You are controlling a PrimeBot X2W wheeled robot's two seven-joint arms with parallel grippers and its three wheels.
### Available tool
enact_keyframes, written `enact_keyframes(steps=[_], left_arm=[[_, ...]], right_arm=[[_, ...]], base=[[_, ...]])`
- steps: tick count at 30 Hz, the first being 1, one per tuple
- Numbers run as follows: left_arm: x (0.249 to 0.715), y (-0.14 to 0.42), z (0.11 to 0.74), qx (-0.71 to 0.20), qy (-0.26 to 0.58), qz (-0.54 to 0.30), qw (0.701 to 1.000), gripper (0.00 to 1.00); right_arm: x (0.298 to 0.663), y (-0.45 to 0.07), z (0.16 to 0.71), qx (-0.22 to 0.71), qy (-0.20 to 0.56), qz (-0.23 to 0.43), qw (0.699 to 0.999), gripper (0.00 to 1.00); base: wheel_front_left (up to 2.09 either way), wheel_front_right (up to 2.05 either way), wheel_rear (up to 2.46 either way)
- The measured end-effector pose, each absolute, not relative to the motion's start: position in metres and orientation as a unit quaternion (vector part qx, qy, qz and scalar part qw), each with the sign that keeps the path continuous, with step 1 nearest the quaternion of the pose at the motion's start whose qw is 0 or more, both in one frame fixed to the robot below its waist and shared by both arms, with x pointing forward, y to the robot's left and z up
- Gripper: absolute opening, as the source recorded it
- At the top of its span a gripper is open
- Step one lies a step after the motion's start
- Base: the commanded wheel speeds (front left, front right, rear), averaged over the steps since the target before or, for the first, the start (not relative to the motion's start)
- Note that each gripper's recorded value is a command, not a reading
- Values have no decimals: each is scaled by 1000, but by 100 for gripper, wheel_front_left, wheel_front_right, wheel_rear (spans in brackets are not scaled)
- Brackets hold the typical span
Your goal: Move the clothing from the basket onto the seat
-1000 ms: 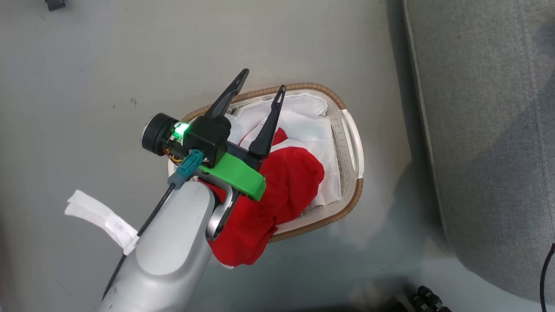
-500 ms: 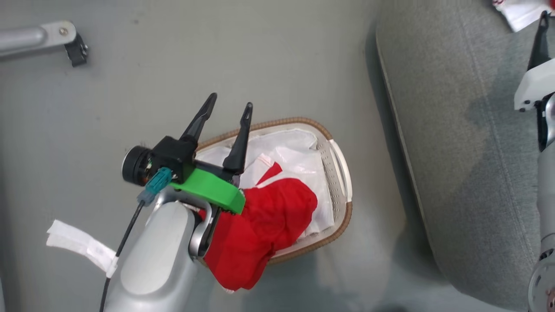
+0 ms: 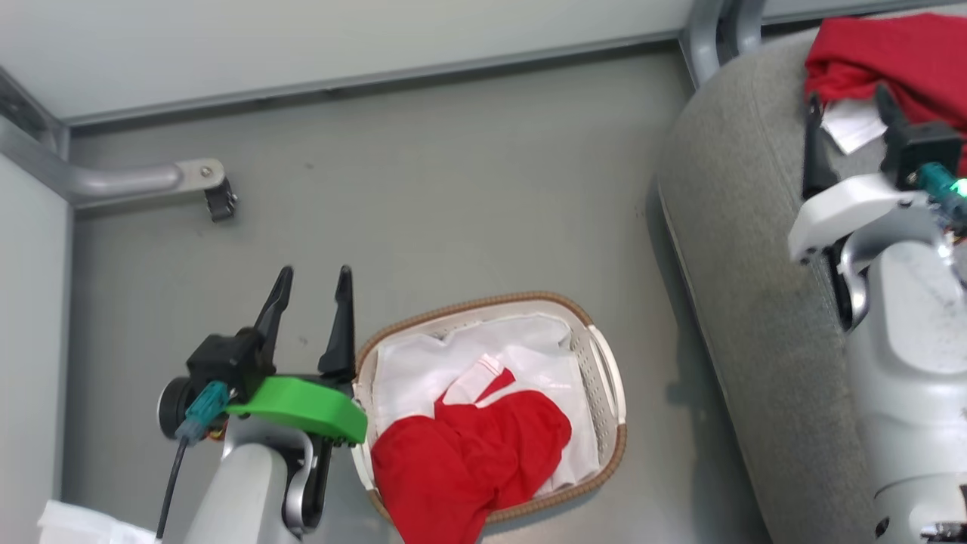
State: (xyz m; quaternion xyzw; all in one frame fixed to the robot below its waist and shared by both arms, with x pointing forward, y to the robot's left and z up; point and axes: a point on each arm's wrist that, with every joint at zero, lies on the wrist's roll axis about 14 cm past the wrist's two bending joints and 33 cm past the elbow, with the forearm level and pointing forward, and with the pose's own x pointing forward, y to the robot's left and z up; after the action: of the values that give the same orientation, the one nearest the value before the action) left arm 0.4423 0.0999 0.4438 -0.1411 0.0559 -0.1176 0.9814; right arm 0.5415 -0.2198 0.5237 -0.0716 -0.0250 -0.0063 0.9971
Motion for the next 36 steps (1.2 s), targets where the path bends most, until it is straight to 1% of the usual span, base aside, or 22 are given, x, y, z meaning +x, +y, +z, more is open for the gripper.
enact_keyframes(steps=[6, 11, 14, 18, 21, 28, 36], left_arm=[[414, 136, 459, -137, 35, -61, 988, 100], [390, 151, 465, -139, 27, -37, 989, 100], [376, 158, 467, -140, 24, -25, 990, 100], [360, 165, 469, -142, 19, -12, 990, 100], [347, 171, 466, -145, 22, 0, 989, 100], [331, 174, 465, -157, 22, 9, 987, 100], [328, 169, 465, -157, 22, 4, 987, 100]], right_arm=[[514, -179, 534, -32, -46, 35, 998, 100], [485, -156, 527, 3, -43, 60, 997, 100], [466, -136, 522, 41, -38, 85, 995, 100], [445, -129, 514, 63, -30, 95, 993, 100], [431, -122, 511, 61, -27, 107, 992, 100], [408, -124, 504, 56, -22, 107, 992, 100], [396, -131, 498, 63, -17, 97, 993, 100]], base=[[0, 0, 0], [0, 0, 0], [0, 0, 0], [0, 0, 0], [0, 0, 0], [0, 0, 0], [0, 0, 0]])
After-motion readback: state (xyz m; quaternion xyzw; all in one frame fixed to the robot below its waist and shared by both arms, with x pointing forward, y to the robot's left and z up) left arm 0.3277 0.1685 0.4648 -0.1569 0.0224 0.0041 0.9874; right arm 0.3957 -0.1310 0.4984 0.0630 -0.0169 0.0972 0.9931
